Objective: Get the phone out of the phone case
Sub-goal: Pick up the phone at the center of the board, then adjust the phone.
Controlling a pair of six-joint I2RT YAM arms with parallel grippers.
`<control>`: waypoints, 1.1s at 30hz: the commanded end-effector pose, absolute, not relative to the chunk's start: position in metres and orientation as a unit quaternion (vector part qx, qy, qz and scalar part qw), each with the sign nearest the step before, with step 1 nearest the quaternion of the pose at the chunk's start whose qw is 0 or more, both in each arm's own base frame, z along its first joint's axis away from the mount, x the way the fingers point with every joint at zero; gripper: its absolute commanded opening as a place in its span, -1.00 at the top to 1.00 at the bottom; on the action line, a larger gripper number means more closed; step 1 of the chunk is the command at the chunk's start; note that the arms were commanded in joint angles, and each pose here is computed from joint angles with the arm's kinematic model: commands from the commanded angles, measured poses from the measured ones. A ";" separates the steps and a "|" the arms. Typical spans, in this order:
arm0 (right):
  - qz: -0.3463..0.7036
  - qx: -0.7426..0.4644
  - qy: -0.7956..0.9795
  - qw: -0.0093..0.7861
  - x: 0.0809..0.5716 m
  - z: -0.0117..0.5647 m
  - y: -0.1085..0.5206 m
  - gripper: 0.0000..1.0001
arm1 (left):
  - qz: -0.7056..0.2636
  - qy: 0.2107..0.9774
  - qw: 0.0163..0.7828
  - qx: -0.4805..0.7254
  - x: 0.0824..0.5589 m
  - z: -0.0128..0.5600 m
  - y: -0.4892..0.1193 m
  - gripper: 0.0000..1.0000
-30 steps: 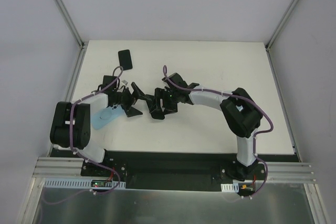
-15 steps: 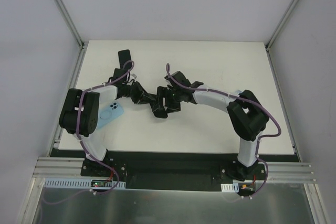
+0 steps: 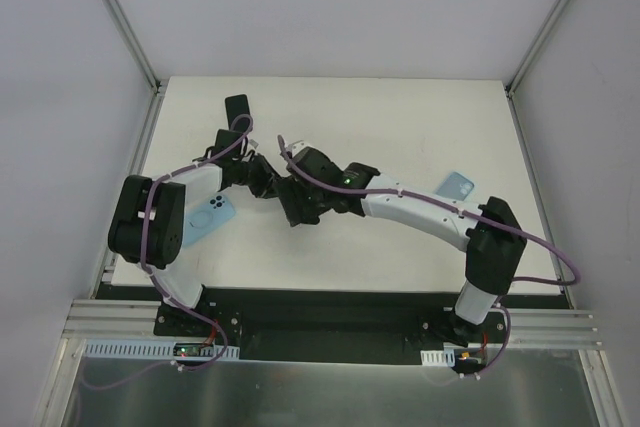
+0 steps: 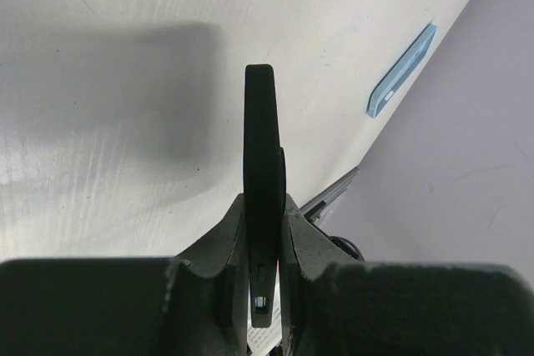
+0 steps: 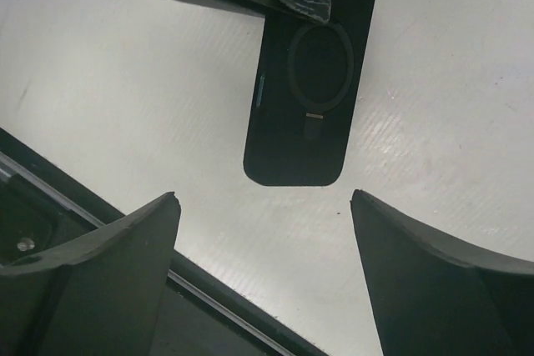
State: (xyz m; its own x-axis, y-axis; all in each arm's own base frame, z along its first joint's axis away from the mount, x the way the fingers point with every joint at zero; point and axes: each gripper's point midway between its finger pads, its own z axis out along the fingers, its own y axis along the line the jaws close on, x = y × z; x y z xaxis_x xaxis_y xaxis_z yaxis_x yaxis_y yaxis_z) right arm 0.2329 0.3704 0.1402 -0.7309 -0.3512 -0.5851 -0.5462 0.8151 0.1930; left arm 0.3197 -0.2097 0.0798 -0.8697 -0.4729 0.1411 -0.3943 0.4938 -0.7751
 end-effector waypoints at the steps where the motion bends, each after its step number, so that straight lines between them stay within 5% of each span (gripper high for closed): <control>1: 0.054 -0.315 0.891 0.323 0.235 0.147 0.354 -0.71 | -0.450 0.857 0.055 -0.246 0.318 0.105 -0.210 1.00; 14: -0.083 -0.386 0.842 0.367 0.237 0.124 0.378 -0.54 | -0.443 0.859 0.058 -0.249 0.313 0.111 -0.208 1.00; 20: -0.125 -0.391 0.831 0.376 0.246 0.113 0.379 -0.29 | -0.442 0.860 0.058 -0.251 0.311 0.110 -0.207 1.00; 23: -0.131 -0.392 0.828 0.378 0.248 0.113 0.380 -0.12 | -0.439 0.860 0.056 -0.253 0.310 0.108 -0.206 1.00; 27: -0.139 -0.389 0.824 0.389 0.252 0.118 0.383 0.62 | -0.437 0.860 0.053 -0.257 0.308 0.106 -0.206 1.00; 30: -0.152 -0.382 0.821 0.397 0.257 0.121 0.382 0.97 | -0.435 0.861 0.054 -0.258 0.309 0.105 -0.205 1.00; 33: -0.162 -0.372 0.820 0.404 0.260 0.124 0.378 0.97 | -0.437 0.860 0.056 -0.257 0.310 0.107 -0.206 1.00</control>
